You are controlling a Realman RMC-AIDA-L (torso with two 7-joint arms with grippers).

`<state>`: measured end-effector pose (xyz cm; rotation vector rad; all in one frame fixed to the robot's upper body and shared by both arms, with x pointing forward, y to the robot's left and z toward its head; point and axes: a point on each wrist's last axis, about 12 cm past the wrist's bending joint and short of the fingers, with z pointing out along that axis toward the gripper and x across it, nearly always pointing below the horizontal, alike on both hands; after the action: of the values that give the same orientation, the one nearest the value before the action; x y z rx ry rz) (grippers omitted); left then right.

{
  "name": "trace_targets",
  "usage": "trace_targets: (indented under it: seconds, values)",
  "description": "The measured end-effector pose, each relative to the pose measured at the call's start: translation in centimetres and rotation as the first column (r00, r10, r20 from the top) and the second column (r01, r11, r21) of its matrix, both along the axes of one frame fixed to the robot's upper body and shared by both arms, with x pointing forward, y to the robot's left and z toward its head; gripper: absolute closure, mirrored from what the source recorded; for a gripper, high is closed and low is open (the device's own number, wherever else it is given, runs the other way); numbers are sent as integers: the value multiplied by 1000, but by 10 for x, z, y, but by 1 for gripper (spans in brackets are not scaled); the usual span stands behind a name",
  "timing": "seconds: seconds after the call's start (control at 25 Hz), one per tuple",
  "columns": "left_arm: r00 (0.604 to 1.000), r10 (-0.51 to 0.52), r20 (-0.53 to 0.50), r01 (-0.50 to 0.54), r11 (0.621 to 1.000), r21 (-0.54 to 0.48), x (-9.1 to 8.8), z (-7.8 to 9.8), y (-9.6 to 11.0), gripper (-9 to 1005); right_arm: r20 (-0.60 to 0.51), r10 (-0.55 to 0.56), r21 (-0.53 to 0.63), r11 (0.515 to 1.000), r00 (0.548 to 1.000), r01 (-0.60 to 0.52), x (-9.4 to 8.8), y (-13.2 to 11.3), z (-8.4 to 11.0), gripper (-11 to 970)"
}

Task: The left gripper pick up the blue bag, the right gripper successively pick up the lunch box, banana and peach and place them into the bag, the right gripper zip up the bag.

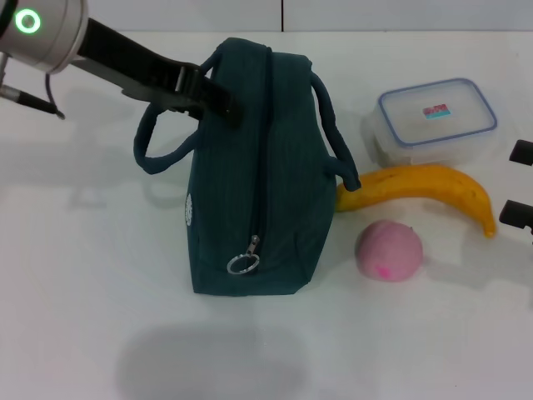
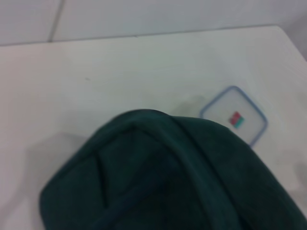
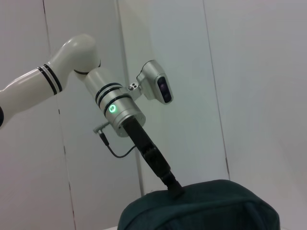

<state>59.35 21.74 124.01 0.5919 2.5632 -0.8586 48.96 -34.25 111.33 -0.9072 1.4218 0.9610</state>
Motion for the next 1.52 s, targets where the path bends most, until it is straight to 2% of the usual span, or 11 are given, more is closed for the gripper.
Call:
trace_targets:
  seconds: [0.16, 0.4, 0.72, 0.96, 1.16, 1.4, 1.52]
  values:
    - [1000, -2, -5, 2, 1000, -3, 1, 4, -3, 462, -1, -1, -1, 1000, 1000, 1, -1, 0, -1, 121]
    - [1000, 20, -4, -20, 1000, -13, 3, 4, 0, 454, 11, 1, 1, 1000, 1000, -1, -3, 3, -4, 121]
    - [999, 30, -15, -31, 999, -24, 7, -1, 3, 521, -3, -18, 15, 1000, 1000, 18, -10, 2, -9, 120]
    - [998, 58, -19, -59, 996, -60, 7, -2, 6, 727, -6, -86, 83, 993, 996, 87, -17, -3, -12, 120]
    - [998, 60, -20, -61, 996, -64, 7, -3, 7, 783, -25, -107, 117, 987, 994, 109, -18, -6, -13, 120]
    - [997, 56, -47, -59, 996, -63, 6, -8, 6, 949, -31, -101, 130, 986, 994, 105, -20, -7, -12, 120]
    - [997, 52, -58, -55, 997, -60, 7, -10, 5, 908, -30, -102, 131, 986, 994, 105, -19, -7, -11, 121]
